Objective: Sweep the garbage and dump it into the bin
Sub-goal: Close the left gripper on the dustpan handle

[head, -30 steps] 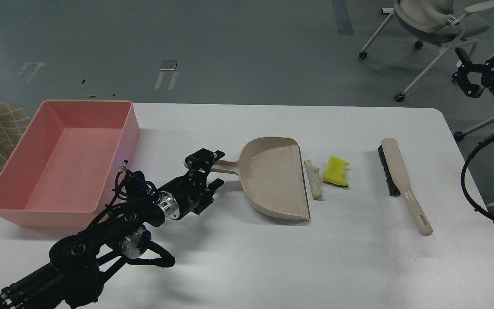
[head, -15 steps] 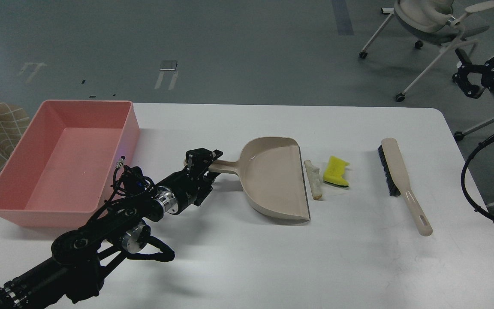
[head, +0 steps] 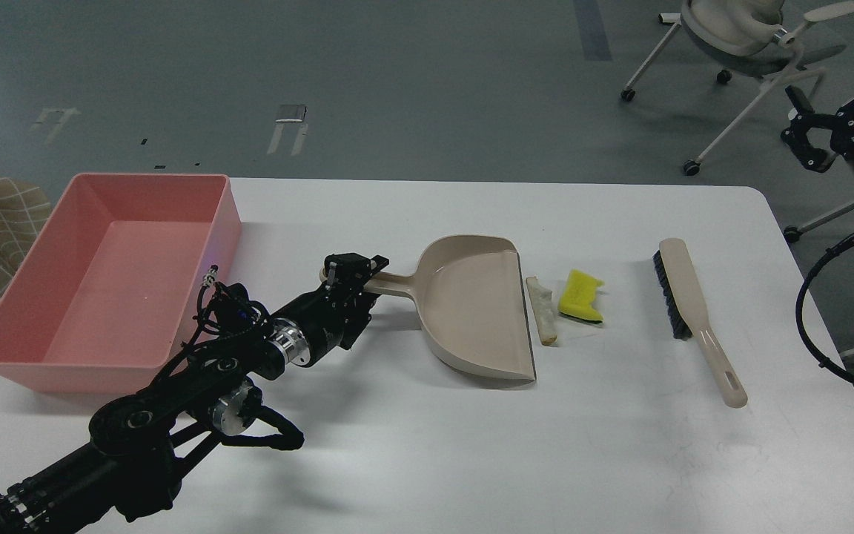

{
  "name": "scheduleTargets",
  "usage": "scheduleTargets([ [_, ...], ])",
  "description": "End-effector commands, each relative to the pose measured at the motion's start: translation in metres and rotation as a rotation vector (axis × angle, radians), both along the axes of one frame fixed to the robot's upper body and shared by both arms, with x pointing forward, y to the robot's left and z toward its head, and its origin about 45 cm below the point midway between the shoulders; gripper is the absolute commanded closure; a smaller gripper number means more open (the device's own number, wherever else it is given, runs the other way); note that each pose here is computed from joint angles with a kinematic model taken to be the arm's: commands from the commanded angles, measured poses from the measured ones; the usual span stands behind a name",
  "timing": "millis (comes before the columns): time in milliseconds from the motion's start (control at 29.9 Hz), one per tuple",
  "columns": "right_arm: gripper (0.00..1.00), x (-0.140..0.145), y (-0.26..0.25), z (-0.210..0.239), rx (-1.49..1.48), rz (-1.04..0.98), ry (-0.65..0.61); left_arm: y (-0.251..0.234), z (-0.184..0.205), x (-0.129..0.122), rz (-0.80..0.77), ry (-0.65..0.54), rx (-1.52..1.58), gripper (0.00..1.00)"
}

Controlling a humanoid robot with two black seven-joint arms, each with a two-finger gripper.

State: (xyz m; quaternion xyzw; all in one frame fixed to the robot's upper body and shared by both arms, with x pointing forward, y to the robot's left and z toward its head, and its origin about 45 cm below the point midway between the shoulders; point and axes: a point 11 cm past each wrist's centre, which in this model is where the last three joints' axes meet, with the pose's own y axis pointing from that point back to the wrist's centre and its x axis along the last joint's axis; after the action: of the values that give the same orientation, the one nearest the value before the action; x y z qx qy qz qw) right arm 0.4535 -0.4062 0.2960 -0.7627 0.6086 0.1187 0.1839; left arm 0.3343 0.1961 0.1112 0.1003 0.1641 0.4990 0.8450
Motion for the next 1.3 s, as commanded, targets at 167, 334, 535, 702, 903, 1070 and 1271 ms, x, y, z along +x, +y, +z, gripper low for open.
scheduleTargets([
  [167,0.00,-0.0008,-0.0012,-0.0006,-0.002,-0.002,0.002,-0.0007,-0.0007,-0.0015,-0.004,0.002,-0.002,0.52],
  [334,0.00,-0.0008,-0.0015,-0.0011,-0.002,-0.002,0.003,-0.0007,-0.0012,-0.0021,-0.005,0.004,-0.003,0.46],
  [535,0.00,-0.0020,-0.0022,-0.0039,-0.002,-0.004,0.009,-0.0005,-0.0029,-0.0041,-0.006,0.006,-0.003,0.36],
  [702,0.00,-0.0019,-0.0014,-0.0038,-0.001,-0.002,0.008,-0.0022,-0.0002,-0.0035,-0.006,-0.006,-0.012,0.35],
  [903,0.00,-0.0021,-0.0009,-0.0048,0.000,-0.002,0.010,-0.0056,0.0034,-0.0058,-0.014,-0.019,-0.018,0.44],
  [1070,0.00,-0.0025,0.0015,-0.0073,0.005,0.002,0.013,-0.0049,0.0038,-0.0079,-0.016,-0.037,-0.017,0.48],
  [1271,0.00,-0.0025,0.0015,-0.0073,0.005,0.002,0.013,-0.0049,0.0030,-0.0085,-0.025,-0.037,-0.007,0.50],
])
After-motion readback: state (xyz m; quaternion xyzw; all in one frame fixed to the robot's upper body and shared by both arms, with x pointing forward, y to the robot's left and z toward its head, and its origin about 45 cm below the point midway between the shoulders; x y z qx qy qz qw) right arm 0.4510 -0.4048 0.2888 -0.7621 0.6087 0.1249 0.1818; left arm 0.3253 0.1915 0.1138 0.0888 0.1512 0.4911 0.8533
